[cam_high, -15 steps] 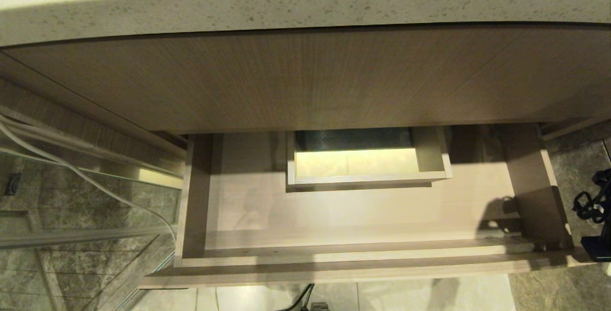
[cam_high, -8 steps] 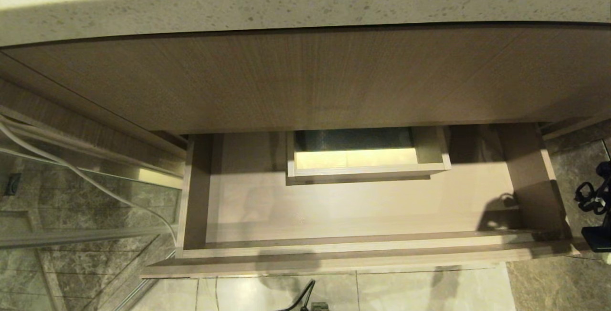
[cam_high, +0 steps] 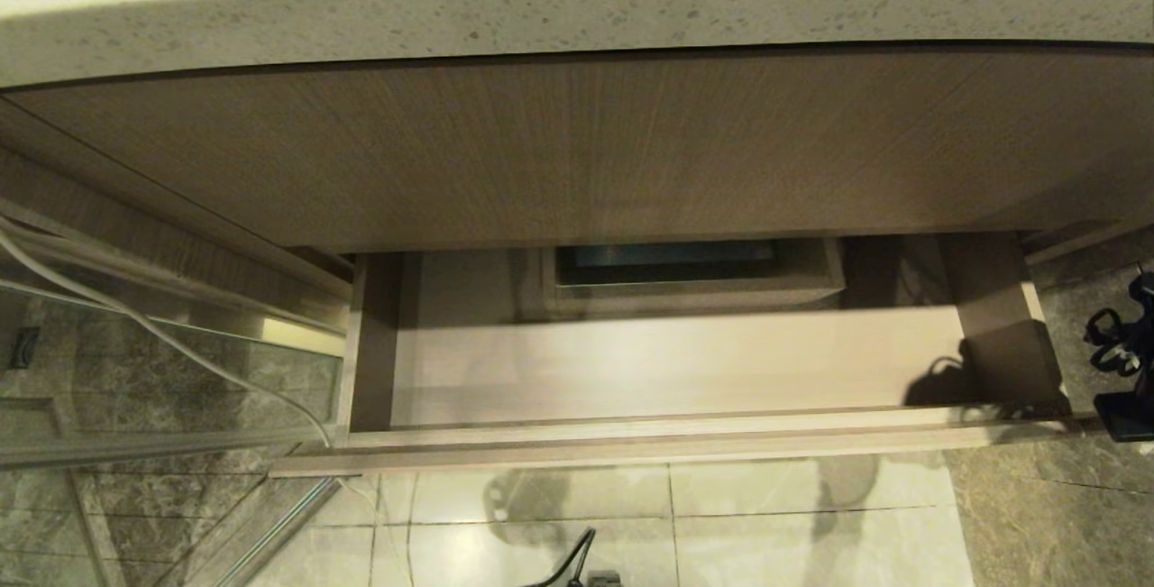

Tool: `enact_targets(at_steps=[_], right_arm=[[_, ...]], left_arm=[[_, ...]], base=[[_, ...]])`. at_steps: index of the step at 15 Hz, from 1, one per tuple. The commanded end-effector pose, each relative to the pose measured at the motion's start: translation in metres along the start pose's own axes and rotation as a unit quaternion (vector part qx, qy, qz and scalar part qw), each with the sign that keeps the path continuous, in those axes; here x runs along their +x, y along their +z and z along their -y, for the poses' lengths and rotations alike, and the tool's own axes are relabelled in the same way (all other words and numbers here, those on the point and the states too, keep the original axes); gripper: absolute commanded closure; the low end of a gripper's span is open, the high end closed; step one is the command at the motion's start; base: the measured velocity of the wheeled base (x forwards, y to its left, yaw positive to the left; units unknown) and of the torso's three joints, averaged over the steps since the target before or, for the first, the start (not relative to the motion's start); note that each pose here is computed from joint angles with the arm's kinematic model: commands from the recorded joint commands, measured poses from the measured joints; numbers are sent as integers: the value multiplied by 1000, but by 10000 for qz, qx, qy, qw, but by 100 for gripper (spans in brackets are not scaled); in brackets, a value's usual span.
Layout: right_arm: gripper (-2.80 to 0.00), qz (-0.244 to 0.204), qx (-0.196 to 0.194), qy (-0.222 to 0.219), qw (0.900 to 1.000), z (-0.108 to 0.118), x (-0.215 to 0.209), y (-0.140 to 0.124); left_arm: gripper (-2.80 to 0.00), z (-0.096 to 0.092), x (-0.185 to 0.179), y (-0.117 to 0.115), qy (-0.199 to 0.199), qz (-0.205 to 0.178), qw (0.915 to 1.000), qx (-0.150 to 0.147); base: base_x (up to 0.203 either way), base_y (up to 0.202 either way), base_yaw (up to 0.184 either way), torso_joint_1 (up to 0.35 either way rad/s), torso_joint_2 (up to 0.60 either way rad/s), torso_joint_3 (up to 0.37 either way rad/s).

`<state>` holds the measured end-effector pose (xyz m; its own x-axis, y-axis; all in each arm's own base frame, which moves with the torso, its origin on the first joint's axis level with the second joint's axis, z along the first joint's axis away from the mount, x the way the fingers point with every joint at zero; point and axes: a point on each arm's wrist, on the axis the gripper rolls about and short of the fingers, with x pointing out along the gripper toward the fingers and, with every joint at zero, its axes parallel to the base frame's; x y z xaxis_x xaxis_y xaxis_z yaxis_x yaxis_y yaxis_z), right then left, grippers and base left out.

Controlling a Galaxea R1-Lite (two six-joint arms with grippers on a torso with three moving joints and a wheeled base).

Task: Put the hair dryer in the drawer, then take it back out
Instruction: Close the drawer

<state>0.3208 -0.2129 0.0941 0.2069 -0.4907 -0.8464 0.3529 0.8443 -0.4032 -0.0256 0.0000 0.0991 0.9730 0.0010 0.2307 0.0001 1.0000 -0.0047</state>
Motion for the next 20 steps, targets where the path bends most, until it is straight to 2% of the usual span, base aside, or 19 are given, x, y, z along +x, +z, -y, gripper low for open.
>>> enact_targets(at_steps=[1, 7, 11, 16, 20], right_arm=[[0, 333, 12, -56, 9994, -1, -10, 7], [0, 997, -73, -119, 9949, -3, -25, 22], [0, 1725, 63, -292, 9846, 1, -40, 45], [0, 2221, 101, -463, 9739, 11, -62, 54], [0, 2447, 97, -498, 9683, 20, -84, 50]], left_arm=[[0, 0, 1, -11, 4, -190, 9998, -6], [0, 0, 1, -11, 4, -190, 9998, -6], [0, 0, 1, -11, 2, -190, 9998, 1], [0, 0, 1, -11, 4, -190, 9998, -4], [0, 0, 1, -11, 3, -190, 9998, 2]], base=[[0, 0, 0, 0, 0, 0], [0, 0, 0, 0, 0, 0], [0, 0, 0, 0, 0, 0], [0, 0, 0, 0, 0, 0], [0, 0, 0, 0, 0, 0]])
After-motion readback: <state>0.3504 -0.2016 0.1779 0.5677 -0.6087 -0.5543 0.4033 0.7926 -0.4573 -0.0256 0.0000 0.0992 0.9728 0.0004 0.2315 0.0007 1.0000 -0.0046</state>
